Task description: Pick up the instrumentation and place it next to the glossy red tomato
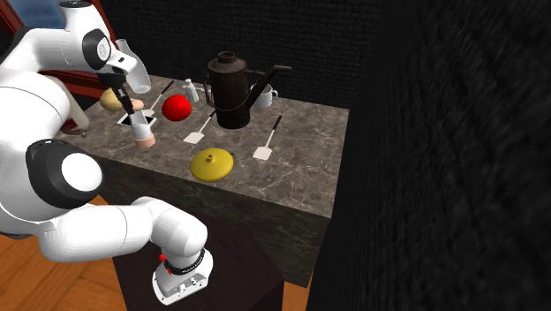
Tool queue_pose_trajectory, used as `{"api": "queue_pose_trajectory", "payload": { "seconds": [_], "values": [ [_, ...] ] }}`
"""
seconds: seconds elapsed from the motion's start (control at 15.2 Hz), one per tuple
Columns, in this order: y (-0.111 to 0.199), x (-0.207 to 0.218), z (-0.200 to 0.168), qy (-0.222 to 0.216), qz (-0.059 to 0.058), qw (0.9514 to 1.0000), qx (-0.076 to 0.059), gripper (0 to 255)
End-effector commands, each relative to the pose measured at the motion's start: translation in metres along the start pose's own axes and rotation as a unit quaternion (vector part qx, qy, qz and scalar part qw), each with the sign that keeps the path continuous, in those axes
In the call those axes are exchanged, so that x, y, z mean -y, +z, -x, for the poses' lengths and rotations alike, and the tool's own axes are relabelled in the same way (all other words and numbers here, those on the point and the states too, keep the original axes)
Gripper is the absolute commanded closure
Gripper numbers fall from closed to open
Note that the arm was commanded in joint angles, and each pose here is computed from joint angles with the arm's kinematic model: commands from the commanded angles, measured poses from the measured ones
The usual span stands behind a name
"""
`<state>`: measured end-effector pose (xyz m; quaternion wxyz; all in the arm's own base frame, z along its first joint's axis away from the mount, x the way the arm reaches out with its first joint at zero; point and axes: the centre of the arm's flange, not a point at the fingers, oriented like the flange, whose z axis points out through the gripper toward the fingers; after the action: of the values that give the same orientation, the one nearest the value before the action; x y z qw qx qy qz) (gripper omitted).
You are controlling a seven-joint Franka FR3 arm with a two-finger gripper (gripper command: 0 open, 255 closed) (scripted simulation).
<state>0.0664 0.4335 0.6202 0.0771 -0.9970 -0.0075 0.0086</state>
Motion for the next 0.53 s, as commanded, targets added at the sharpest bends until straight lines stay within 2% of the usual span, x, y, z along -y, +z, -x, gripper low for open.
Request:
{"api": "queue_pose_trajectory", "payload": {
  "seconds": [0.0, 0.07, 0.13, 0.46],
  "values": [
    [0.0, 0.0, 0.0, 0.0, 0.0, 1.0, 0.0, 255],
    [0.0, 0.0, 0.0, 0.0, 0.0, 1.0, 0.0, 255],
    [0.0, 0.0, 0.0, 0.0, 0.0, 1.0, 0.0, 0],
    [0.0, 0.0, 0.0, 0.0, 0.0, 1.0, 0.0, 0]
  ]
}}
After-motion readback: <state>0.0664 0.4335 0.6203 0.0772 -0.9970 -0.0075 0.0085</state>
